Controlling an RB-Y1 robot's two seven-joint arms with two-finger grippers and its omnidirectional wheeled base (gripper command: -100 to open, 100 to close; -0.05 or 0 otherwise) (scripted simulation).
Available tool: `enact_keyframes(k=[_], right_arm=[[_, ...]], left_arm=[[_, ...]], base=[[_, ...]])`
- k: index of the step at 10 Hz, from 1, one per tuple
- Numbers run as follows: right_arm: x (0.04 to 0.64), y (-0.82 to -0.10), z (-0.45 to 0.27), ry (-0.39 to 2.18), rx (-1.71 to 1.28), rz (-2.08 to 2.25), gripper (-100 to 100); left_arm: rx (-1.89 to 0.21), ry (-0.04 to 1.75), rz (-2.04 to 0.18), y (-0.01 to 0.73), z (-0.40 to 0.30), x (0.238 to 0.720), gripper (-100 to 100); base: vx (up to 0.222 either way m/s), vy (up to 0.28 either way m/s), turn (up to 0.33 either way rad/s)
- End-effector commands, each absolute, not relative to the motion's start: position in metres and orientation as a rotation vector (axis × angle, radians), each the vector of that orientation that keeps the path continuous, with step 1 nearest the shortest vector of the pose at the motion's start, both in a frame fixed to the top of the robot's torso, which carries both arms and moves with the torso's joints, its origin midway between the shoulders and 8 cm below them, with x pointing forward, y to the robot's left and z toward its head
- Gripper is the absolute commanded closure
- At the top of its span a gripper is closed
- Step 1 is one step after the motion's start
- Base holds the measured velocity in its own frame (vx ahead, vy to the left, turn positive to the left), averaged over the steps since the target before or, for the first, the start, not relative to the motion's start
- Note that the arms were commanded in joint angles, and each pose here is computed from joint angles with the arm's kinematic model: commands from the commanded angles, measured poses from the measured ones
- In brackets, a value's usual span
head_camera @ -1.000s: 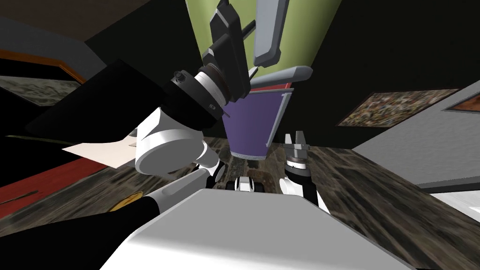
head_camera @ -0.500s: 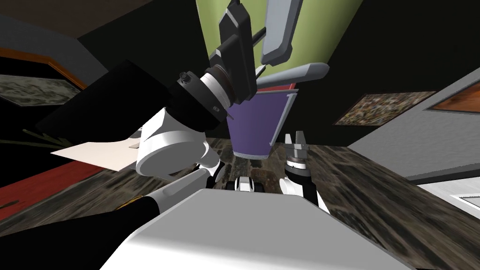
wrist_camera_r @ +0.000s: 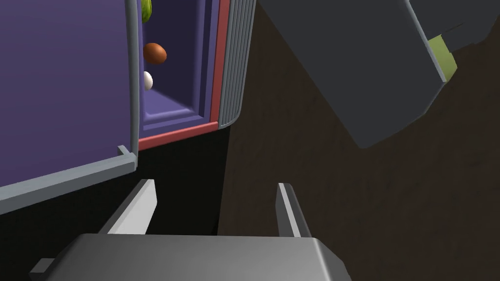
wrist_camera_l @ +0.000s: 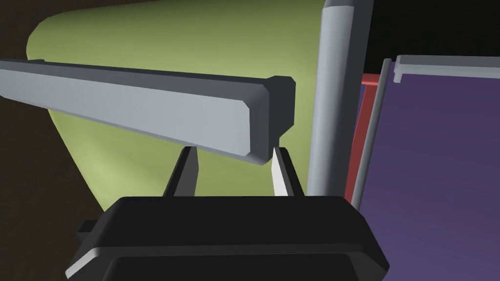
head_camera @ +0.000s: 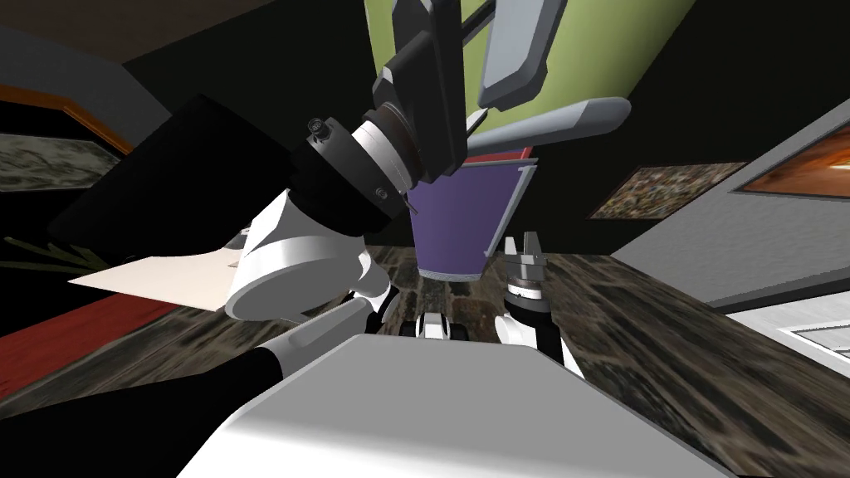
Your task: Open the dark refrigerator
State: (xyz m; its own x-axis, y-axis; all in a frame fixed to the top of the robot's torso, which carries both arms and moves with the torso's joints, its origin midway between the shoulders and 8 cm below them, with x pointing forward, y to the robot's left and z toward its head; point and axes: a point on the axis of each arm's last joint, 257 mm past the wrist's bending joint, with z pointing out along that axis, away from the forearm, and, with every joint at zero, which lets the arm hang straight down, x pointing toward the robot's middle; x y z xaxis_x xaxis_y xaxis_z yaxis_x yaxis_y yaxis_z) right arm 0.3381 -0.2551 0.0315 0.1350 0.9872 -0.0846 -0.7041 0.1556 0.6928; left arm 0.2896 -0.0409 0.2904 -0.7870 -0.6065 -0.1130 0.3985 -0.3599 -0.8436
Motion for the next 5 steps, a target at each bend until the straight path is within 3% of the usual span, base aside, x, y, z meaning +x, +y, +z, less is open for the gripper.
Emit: enact_keyframes(k=[1, 3, 4, 5], right_arm=[[0.338, -0.255, 0.032, 0.613, 0.569, 1.325, 0], [0.338, -0.255, 0.032, 0.613, 0.569, 1.325, 0], [0.338, -0.255, 0.031, 0.613, 0.57, 1.325, 0], [0.338, -0.255, 0.031, 0.613, 0.57, 1.326, 0]], left_arm=[[-0.251, 1.235, -2.22, -0.043, 0.299, 0.276, 100], [-0.217, 1.247, -2.27, -0.05, 0.301, 0.264, 100], [-0.233, 1.282, -2.246, -0.058, 0.303, 0.274, -100], [-0.23, 1.283, -2.246, -0.061, 0.308, 0.276, -100]], base=[[-0.013, 0.357, -0.1], [-0.009, 0.322, -0.122], [-0.013, 0.146, -0.005], [-0.033, 0.008, 0.052]])
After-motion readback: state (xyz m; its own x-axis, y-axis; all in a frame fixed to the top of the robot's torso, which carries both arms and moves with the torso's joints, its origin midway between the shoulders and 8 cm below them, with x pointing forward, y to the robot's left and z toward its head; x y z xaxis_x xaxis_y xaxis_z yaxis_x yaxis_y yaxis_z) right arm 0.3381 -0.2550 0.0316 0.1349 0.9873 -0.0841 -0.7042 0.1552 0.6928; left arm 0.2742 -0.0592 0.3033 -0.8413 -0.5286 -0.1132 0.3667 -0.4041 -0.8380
